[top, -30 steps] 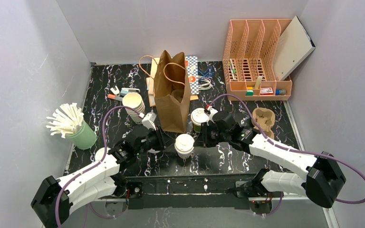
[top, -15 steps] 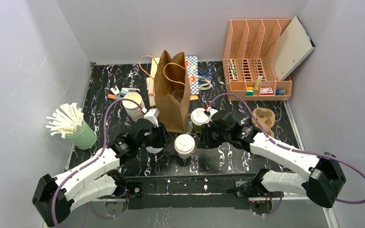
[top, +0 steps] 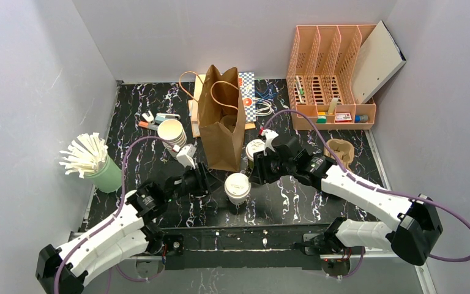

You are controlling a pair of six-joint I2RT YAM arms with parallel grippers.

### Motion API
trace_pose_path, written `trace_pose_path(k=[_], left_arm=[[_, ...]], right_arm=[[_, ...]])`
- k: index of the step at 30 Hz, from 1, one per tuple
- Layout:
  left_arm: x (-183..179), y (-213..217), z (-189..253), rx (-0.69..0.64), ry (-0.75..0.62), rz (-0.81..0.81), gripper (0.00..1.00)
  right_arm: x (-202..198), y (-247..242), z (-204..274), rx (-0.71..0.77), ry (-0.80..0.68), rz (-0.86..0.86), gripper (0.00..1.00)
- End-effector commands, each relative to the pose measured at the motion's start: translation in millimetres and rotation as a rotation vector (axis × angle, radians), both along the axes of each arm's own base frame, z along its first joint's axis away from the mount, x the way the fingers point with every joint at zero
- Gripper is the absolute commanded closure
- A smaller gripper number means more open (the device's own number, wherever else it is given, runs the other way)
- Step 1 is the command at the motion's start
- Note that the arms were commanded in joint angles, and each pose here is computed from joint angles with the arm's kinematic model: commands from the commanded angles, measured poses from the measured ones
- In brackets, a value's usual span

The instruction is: Pack the takeout coffee

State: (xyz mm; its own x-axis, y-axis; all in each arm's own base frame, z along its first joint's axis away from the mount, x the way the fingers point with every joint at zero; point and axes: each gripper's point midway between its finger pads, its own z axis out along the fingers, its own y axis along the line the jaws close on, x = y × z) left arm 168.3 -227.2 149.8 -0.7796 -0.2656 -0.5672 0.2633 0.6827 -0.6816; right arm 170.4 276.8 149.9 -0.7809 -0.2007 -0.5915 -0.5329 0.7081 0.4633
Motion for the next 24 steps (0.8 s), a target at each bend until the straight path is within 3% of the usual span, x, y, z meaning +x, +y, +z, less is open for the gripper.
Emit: trace_pose_path(k=[1,4,7,13,24], left_arm=[[-10.2,-1.9,2.0,-0.071,0.033,0.0,0.62],[-13.9,-5.1,-5.4,-0.09,0.064,-0.01,0.67],[-16.0,-5.6,-11.4,-0.128,0.075,0.0,0.67],[-15.0,-9.2,-14.7,-0.203,0.075,0.016,0.68],[-13.7,-13.5,-20.5,-0.185,0.08,-0.005,0.7]], right_arm=[[9.4,18.7,35.0,0.073,-0.133,0.123,0.48],[4.1,23.4,38.9,0.028,-0.154,0.197,0.3],[-3.8,27.8,42.0,-0.018,-0.262,0.269,0.03],[-4.0,42.7,37.7,-0.042,-0.382,0.39,0.02],[1.6,61.9,17.0,-0.095,-0.335,0.473,0.02]])
